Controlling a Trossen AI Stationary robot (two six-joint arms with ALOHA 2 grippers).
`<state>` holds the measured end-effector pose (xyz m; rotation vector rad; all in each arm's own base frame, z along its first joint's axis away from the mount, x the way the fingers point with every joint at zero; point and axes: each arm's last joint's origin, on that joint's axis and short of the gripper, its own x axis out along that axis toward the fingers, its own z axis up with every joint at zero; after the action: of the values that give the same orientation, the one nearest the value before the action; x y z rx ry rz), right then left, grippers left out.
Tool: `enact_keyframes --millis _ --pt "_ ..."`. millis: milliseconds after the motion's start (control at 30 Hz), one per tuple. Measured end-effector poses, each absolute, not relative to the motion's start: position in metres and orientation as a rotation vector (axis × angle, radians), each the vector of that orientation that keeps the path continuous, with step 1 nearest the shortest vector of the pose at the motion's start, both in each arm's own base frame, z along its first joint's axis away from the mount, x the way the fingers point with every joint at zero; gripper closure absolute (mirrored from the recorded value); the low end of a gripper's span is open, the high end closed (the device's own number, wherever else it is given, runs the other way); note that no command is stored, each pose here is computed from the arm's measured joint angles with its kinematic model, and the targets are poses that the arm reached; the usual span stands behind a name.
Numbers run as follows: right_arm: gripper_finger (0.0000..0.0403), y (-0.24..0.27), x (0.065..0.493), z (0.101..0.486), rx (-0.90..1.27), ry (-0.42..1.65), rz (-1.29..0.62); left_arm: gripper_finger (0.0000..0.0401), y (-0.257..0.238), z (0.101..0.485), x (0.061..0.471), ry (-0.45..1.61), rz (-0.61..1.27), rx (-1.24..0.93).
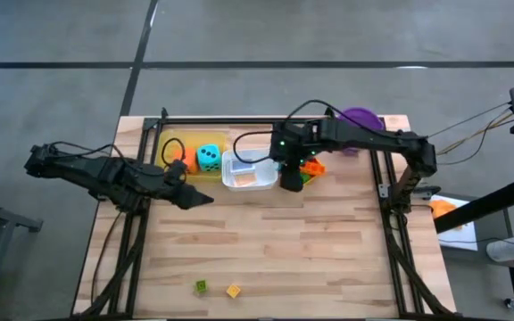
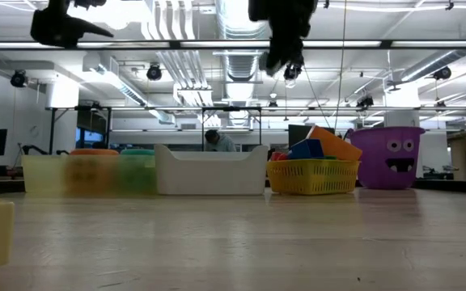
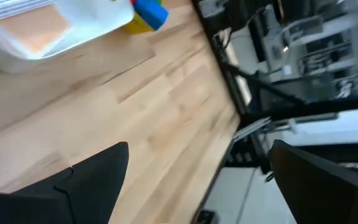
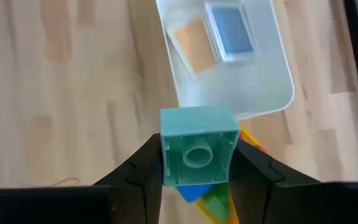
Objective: Pick & Place Toys
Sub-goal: Put the light green game piece into the yellow bin
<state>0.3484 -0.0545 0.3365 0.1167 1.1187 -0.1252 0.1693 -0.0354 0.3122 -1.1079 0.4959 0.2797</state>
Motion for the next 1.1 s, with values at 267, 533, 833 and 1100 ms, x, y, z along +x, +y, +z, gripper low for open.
enact_keyframes --millis 267,533,833,1100 --pt "0.0274 -0.087 0.350 0.296 0.033 1.253 -0.055 0.0019 -0.035 0.312 0.164 0.527 0.250 -1.037" --pt "0.0274 -0.098 0.351 0.251 -0.012 1.419 0.017 0.0019 -0.034 0.310 0.161 0.554 0.270 -1.033" --pt "0.0274 -0.104 0.351 0.240 -0.074 1.426 0.029 0.0019 -0.034 0.306 0.160 0.579 0.280 -1.031" --pt "0.0274 -0.107 0.358 0.217 -0.112 1.478 0.057 0.0019 -0.034 0.306 0.160 0.578 0.281 -1.034"
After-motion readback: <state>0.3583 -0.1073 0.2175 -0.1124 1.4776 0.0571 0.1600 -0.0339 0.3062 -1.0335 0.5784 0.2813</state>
